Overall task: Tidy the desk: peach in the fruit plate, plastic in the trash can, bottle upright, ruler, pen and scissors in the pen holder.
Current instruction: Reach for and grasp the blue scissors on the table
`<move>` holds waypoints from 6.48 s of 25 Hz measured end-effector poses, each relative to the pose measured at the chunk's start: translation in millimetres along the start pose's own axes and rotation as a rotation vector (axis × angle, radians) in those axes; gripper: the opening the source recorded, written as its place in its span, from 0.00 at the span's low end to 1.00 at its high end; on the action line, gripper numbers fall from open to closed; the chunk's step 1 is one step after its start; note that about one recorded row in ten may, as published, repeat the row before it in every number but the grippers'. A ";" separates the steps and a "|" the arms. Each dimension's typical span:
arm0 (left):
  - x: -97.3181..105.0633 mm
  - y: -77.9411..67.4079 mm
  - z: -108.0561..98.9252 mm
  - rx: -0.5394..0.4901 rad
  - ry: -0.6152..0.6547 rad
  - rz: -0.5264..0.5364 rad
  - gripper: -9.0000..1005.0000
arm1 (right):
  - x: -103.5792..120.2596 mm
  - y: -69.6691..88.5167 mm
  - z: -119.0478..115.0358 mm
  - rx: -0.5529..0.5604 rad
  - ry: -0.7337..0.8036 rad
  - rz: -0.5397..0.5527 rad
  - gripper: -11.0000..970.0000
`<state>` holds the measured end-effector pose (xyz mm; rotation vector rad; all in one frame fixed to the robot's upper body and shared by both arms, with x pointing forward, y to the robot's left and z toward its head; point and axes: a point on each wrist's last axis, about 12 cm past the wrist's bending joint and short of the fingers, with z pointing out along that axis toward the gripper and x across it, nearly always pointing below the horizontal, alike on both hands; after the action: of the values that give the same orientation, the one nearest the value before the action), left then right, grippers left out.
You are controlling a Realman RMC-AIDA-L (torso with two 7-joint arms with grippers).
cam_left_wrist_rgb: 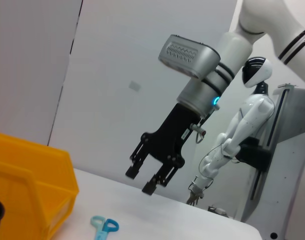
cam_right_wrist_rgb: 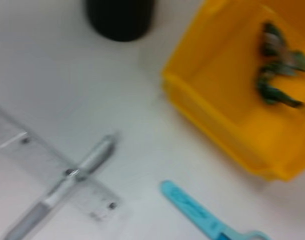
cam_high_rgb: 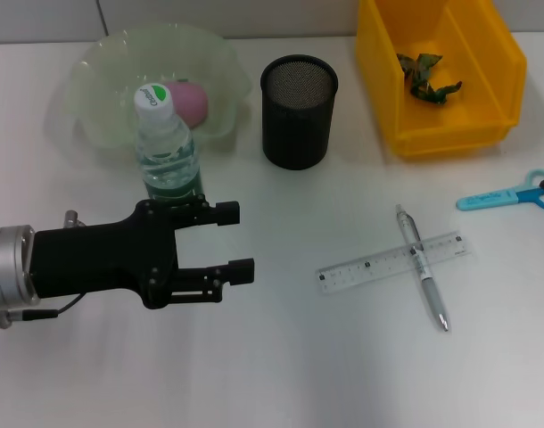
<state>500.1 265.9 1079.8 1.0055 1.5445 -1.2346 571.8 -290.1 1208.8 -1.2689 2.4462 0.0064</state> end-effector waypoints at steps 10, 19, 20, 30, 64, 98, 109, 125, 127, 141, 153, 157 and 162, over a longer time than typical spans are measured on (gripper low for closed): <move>-4.8 -1.5 2.1 0.038 -0.009 -0.040 0.78 | 3.9 -34.4 25.0 -0.161 -0.051 -0.287 0.63; -7.3 -0.6 2.9 0.037 -0.016 -0.075 0.78 | -23.3 -42.8 50.0 -0.219 -0.001 -0.524 0.64; -7.3 -0.6 3.1 0.035 -0.019 -0.078 0.78 | -26.1 -40.8 53.0 -0.228 0.001 -0.542 0.64; -4.3 -1.6 6.5 0.003 -0.067 -0.105 0.78 | -42.6 -19.6 83.8 -0.222 0.054 -0.701 0.66; -1.9 -3.0 4.7 -0.017 -0.088 -0.129 0.78 | -20.9 -37.1 105.5 -0.036 0.002 -0.584 0.49; -2.6 -3.5 4.9 -0.013 -0.089 -0.124 0.78 | -9.3 -30.4 97.4 -0.081 0.000 -0.579 0.49; -6.0 -1.4 7.0 -0.005 -0.087 -0.110 0.78 | 3.0 -24.3 50.5 -0.151 -0.103 -0.592 0.49; -8.2 -1.3 12.8 0.013 -0.092 -0.111 0.78 | -14.1 -18.5 74.6 -0.264 -0.032 -0.741 0.49; -7.8 -1.4 12.8 0.012 -0.093 -0.114 0.78 | -16.6 -16.6 80.5 -0.264 -0.019 -0.757 0.49; -6.6 -1.5 13.7 0.008 -0.095 -0.122 0.78 | -26.0 -14.5 98.0 -0.248 0.047 -0.814 0.49; -7.3 -1.7 16.3 0.011 -0.098 -0.131 0.78 | -28.5 -16.0 100.3 -0.246 0.088 -0.831 0.43; -7.1 -1.8 16.7 0.012 -0.099 -0.131 0.78 | -29.4 -16.8 101.3 -0.240 0.098 -0.837 0.43; -6.9 -2.1 17.6 0.013 -0.101 -0.132 0.78 | -32.4 -17.1 100.7 -0.236 0.098 -0.845 0.42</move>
<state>502.7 247.8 1085.2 0.8478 1.5459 -1.3672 635.5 -256.8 1129.3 -2.3510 1.8286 0.0054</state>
